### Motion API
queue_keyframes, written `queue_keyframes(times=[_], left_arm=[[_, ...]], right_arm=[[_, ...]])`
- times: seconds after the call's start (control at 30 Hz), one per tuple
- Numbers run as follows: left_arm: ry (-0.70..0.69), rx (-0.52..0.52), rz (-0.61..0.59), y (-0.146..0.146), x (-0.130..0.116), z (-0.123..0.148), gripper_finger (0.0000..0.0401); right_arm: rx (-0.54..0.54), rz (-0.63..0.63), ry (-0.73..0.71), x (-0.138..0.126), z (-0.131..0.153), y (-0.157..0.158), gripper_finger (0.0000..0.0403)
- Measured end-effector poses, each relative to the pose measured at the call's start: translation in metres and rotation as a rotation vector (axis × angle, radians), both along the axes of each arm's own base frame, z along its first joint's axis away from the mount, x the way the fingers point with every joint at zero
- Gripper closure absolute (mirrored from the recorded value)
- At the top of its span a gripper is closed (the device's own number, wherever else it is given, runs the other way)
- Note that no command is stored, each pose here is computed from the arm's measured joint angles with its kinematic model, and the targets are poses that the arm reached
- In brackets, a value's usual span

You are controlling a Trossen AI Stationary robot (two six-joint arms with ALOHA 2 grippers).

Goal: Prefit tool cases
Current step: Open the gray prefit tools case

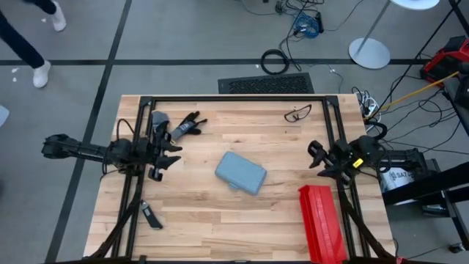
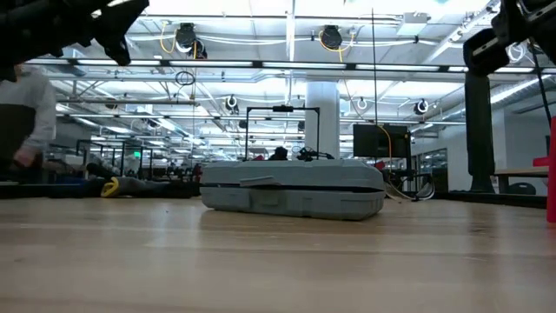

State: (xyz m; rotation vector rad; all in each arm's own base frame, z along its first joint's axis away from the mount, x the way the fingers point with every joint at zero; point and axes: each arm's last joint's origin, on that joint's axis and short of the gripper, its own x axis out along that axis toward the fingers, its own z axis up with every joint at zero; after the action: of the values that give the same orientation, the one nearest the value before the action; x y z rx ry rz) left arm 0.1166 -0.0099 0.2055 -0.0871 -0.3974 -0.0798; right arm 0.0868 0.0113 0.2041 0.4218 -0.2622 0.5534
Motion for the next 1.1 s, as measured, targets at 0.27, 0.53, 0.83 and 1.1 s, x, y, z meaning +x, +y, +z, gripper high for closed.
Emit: queue_keyframes(times=[0.27,0.53,0.83,1.1], left_arm=[[0.135,-0.099,0.186,0.003,0.013,-0.011,0.0255],[0.135,-0.123,0.232,-0.005,0.045,0.029,0.0255],[0.464,0.113,0.359,-0.02,0.123,0.069,0.0255],[0.813,0.234,0.459,-0.015,0.148,0.046,0.0255]], right_arm=[[-0.036,-0.385,-0.023,0.004,-0.002,-0.01,0.0241],[-0.035,-0.447,-0.053,0.003,0.001,-0.011,0.0241],[-0.09,-0.542,-0.034,0.009,0.012,-0.013,0.0241],[-0.234,-0.558,0.354,0.063,0.036,-0.013,0.0241]])
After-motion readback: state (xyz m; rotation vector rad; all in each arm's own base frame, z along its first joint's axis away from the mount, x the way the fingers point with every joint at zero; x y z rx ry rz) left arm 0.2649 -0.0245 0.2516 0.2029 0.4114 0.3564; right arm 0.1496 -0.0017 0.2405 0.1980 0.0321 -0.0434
